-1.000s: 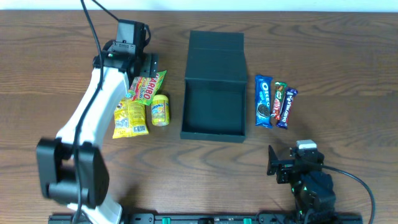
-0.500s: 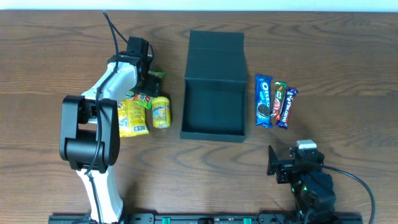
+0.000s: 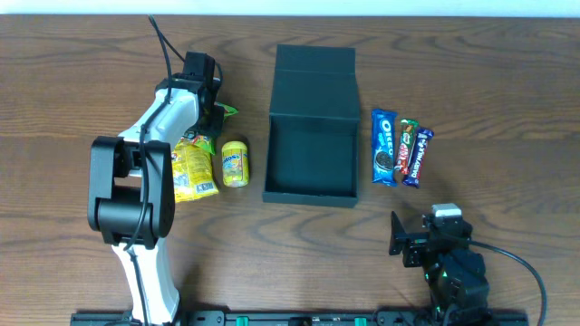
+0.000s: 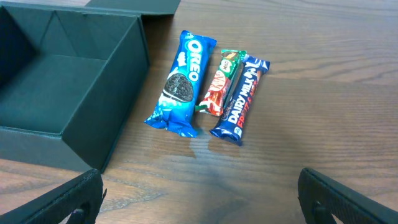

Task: Pack container
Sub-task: 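Grasp the green Haribo bag with the left gripper and lift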

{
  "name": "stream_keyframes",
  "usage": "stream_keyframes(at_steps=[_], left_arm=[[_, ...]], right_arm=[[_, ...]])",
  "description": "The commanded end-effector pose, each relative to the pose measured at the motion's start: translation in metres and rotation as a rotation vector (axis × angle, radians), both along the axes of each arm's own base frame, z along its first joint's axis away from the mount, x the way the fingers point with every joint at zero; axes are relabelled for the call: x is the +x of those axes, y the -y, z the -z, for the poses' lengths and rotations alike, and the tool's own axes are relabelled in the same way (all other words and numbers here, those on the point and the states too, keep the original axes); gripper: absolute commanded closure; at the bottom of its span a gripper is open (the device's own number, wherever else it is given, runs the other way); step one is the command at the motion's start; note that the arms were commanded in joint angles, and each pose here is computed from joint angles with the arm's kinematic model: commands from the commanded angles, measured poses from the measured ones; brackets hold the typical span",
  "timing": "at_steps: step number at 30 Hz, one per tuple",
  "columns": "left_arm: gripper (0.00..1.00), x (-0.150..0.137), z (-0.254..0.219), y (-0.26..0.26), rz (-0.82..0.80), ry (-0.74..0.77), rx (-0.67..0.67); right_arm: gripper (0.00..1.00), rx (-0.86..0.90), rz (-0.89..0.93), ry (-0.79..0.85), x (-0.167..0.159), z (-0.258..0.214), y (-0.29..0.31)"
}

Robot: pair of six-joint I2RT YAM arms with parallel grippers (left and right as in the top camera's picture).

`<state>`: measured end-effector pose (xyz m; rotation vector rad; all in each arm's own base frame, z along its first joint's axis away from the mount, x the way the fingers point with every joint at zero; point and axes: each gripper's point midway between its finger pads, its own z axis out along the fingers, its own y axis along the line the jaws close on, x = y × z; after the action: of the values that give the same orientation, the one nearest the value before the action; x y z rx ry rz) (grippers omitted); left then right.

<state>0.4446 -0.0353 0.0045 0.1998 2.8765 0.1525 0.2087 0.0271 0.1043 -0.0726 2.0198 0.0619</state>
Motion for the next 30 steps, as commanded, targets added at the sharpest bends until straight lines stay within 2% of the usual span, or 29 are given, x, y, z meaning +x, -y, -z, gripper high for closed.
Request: stream_keyframes(at_steps=[1,7,13,14,15,16,23,27,30], left_arm=[[0.63,0.003,-0.012,-0.004,-0.023,0.023,-0.002],[0.64,0.019,-0.096,-0.003,-0.024,0.22,0.034],[0.74,0.007,-0.157,0.02,0.017,0.338,0.028],[0.73,0.004,-0.164,0.026,0.029,0.348,0.024],[0.66,0.001,-0.168,0.03,0.039,0.353,0.026],[0.51,-0.002,-0.169,0.03,0.038,0.351,0.039],[0.34,-0.009,-0.117,0.003,-0.033,0.2,0.036],[0.33,-0.012,-0.068,0.002,-0.041,0.071,-0.033],[0.23,-0.016,-0.036,0.002,-0.019,-0.004,-0.017]], right_arm=[[0.01,-0.011,0.006,0.008,0.001,-0.001,0.002],[0.01,-0.011,0.006,0.008,0.001,-0.001,0.002],[0.01,-0.011,0.006,0.008,0.001,-0.001,0.002],[0.01,-0.011,0.006,0.008,0.001,-0.001,0.002],[0.01,-0.011,0.006,0.008,0.001,-0.001,0.002],[0.01,-0.011,0.006,0.008,0.001,-0.001,0.002],[0.01,-0.011,0.006,0.008,0.001,-0.001,0.002],[0.01,-0.011,0.006,0.008,0.001,-0.001,0.002],[0.01,-0.011,0.006,0.008,0.001,-0.001,0.002]])
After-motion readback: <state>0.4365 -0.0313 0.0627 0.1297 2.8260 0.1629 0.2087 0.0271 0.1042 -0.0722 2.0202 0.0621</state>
